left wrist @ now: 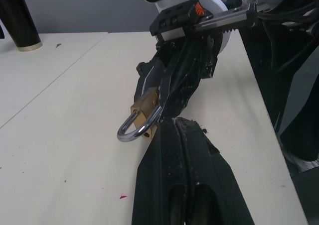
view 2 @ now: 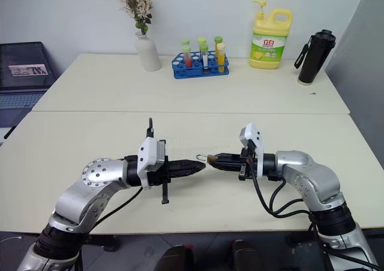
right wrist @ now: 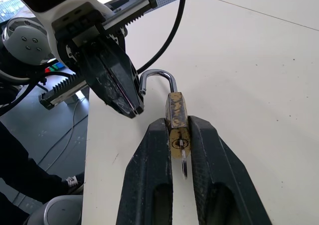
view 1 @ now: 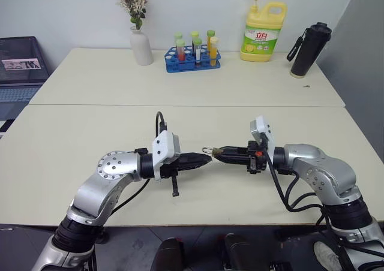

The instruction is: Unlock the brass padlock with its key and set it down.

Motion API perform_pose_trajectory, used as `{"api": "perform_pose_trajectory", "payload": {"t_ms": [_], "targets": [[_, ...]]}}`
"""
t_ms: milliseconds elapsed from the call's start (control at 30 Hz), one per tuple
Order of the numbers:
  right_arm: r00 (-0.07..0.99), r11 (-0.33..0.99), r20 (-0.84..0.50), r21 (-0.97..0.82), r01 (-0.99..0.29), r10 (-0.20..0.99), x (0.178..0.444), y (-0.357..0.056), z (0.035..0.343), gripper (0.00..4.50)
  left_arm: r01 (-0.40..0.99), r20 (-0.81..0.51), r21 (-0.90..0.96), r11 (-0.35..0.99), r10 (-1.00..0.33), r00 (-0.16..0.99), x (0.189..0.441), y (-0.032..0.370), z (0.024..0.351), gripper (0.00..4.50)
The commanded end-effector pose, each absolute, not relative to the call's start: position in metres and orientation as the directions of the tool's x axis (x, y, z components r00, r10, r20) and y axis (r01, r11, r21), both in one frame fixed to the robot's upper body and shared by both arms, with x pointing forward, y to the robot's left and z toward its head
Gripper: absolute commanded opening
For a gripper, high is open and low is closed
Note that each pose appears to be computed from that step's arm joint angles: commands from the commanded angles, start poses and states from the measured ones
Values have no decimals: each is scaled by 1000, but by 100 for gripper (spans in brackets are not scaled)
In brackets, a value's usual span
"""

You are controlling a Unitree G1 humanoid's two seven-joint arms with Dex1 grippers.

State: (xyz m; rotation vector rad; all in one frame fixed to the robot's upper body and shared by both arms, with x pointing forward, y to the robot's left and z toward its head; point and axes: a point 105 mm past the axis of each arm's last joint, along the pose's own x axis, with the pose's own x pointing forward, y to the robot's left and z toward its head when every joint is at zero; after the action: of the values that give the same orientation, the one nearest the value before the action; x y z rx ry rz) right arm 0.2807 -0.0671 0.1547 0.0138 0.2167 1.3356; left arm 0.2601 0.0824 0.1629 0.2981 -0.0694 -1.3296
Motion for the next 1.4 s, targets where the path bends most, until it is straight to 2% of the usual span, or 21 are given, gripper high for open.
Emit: {"api": "perform_pose_trajectory", "payload": {"t_ms": [33, 933, 1233, 1333, 1400], "targets": [[204, 218, -131, 110, -970, 970, 279, -66, 159, 15, 932, -76, 289, 219, -965, 250, 258, 82, 179, 0], [177, 193, -135, 120, -974, 975, 274, -64, 156, 15, 894, -45, 356, 272, -951, 307, 276, 82, 184, 0], [189, 207, -139, 128, -970, 972, 275, -65, 155, 15, 820, -6, 479, 315, -932, 362, 278, 94, 201, 0], [212, 234, -144, 156, -960, 967, 278, -68, 155, 15, 767, -46, 564, 307, -915, 400, 280, 106, 202, 0], [241, 270, -151, 220, -937, 959, 283, -71, 153, 15, 747, -162, 638, 186, -916, 366, 272, 115, 187, 36]]}}
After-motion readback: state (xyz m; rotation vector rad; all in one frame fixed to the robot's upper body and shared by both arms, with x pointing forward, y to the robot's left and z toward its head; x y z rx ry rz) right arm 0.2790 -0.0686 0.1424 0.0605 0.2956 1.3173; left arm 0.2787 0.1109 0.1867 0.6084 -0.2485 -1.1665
